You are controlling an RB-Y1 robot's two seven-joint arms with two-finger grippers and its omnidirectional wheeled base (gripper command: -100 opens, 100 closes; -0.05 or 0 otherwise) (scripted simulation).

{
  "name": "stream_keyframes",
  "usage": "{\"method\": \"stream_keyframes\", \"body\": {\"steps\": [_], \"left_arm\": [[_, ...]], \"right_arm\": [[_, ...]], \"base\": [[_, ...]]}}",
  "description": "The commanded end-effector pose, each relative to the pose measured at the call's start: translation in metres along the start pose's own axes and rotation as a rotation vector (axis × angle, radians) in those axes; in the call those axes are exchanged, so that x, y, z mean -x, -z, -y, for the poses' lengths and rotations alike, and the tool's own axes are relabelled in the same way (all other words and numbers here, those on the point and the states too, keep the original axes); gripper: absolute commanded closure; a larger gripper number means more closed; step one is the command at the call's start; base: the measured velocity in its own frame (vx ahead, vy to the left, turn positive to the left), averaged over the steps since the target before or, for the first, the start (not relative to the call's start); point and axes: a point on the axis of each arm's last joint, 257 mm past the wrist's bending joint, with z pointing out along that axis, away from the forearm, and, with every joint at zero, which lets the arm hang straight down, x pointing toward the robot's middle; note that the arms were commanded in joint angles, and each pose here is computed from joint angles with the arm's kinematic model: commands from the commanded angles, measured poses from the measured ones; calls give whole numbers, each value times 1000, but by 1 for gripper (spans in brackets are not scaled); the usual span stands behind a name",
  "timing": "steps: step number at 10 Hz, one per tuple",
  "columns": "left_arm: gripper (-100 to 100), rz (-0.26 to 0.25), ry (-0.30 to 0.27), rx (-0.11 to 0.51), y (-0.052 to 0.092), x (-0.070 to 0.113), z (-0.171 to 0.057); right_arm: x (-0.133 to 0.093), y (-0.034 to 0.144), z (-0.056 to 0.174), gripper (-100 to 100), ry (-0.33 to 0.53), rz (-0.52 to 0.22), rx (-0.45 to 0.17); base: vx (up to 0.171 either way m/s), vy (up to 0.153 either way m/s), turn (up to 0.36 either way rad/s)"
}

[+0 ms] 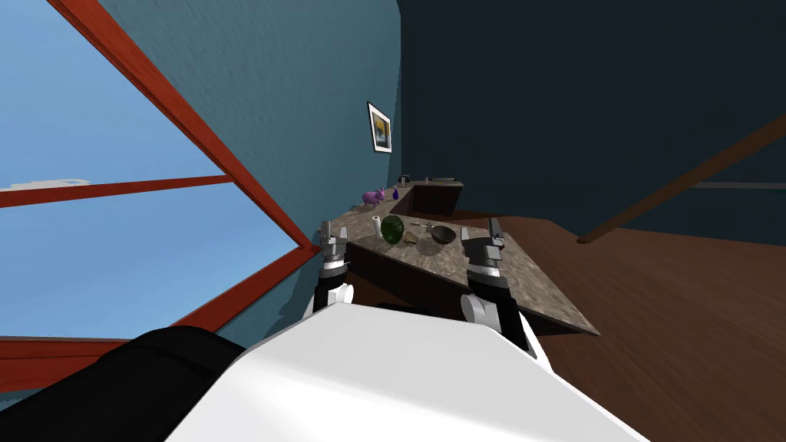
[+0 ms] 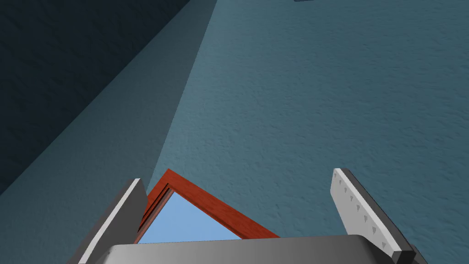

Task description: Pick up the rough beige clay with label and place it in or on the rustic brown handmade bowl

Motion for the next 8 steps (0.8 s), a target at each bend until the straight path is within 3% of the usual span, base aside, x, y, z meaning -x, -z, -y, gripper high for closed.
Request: {"method": "stream_keyframes", "body": {"steps": [1,4,8], "left_arm": [[0,0,0,0,0,0,0],[0,0,0,0,0,0,0],[0,0,0,0,0,0,0]], "right_arm": [[-3,1,5,-100,57,-39,-17],[-8,5,17,-100,177,-110,-48],[-15,14,41,-100,406,-243,-91]], "base": [[2,35,-8],[7,72,-8],[12,100,3]]}}
